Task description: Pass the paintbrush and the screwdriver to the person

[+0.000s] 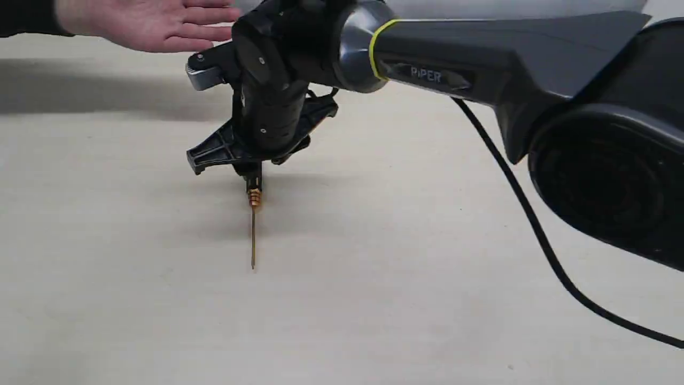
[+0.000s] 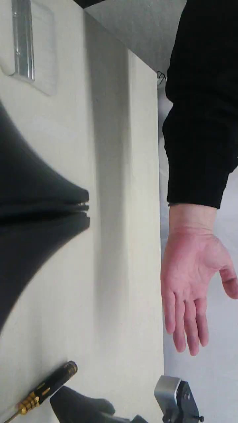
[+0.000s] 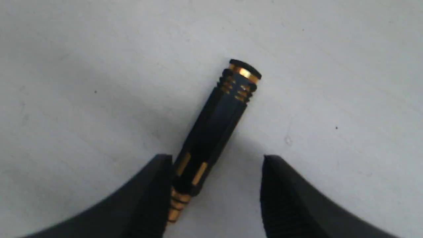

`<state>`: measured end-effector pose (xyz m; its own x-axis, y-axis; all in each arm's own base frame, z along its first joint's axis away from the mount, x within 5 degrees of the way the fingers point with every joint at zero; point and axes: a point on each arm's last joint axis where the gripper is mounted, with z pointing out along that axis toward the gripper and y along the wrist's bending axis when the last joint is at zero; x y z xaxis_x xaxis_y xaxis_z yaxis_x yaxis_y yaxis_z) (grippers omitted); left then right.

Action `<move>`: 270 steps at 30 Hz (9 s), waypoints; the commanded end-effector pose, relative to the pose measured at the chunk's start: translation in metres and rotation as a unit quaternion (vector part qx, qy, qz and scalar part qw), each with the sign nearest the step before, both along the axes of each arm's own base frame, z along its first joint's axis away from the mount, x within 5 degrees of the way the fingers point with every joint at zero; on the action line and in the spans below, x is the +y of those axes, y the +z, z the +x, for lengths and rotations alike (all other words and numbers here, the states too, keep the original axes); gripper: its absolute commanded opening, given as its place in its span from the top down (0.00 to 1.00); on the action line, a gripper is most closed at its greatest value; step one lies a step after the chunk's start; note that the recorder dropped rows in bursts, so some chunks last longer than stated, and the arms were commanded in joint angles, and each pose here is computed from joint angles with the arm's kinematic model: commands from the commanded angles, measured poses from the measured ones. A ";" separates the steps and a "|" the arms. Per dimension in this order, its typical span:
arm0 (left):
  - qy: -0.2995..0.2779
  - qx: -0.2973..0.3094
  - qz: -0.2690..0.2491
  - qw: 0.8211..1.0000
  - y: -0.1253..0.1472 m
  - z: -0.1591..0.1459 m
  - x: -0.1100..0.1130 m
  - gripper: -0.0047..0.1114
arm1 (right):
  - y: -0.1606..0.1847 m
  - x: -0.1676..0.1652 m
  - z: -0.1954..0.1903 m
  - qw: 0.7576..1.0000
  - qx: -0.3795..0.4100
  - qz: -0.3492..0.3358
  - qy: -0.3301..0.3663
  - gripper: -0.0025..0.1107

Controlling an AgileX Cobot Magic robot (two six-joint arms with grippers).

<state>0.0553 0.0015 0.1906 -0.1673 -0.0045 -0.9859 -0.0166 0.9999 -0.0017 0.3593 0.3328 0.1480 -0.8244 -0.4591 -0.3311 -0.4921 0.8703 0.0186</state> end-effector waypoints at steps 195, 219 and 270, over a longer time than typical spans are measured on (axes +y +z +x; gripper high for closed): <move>-0.003 -0.003 -0.002 1.000 0.000 0.000 0.000 0.96 | 0.057 -0.341 -0.293 0.783 -0.548 0.114 -0.270 0.94; -0.003 -0.003 -0.002 1.000 0.000 0.000 0.000 0.96 | 0.038 -0.342 -0.299 0.829 -0.464 0.103 -0.295 0.94; -0.003 -0.003 -0.002 1.000 0.000 0.000 0.000 0.96 | 0.044 -0.337 -0.297 0.830 -0.493 0.099 -0.241 0.94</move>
<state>0.0553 0.0015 0.1906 -0.1673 -0.0045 -0.9859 -0.0166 0.9999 -0.0017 0.0620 -0.0036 0.1913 -0.1942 -0.0121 -0.9809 0.0469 0.9987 -0.0216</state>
